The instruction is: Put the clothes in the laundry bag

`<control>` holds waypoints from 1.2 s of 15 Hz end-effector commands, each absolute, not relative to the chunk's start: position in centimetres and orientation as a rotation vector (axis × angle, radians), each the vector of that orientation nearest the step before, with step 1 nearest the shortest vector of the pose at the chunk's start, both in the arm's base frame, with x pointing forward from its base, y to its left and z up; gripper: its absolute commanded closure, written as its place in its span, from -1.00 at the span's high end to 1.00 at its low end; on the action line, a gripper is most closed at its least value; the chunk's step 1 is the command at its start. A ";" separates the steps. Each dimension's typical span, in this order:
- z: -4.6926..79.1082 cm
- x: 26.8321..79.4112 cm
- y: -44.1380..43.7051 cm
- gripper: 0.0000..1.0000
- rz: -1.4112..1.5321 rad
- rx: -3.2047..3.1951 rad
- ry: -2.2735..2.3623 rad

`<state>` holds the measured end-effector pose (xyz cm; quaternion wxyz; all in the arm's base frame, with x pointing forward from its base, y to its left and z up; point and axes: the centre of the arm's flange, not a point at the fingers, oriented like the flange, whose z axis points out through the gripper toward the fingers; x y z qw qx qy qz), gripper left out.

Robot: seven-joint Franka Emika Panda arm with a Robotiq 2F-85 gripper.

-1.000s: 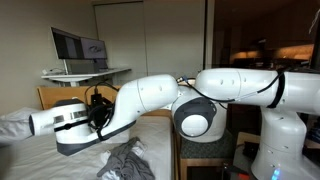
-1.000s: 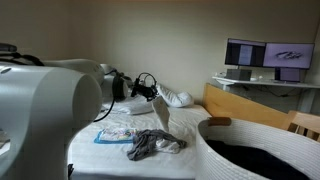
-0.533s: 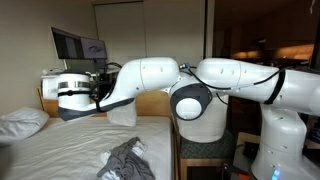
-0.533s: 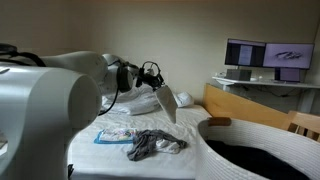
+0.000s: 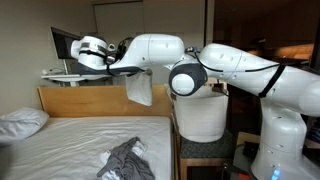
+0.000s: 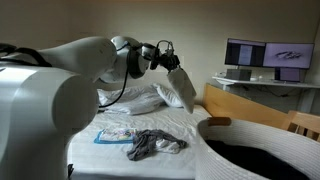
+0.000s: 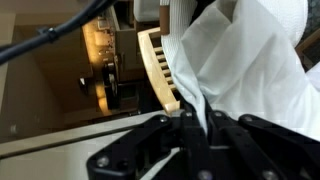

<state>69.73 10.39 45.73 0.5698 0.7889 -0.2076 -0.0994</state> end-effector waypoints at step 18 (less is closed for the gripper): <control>63.5 61.7 -10.0 -0.85 -0.633 1.715 -1.581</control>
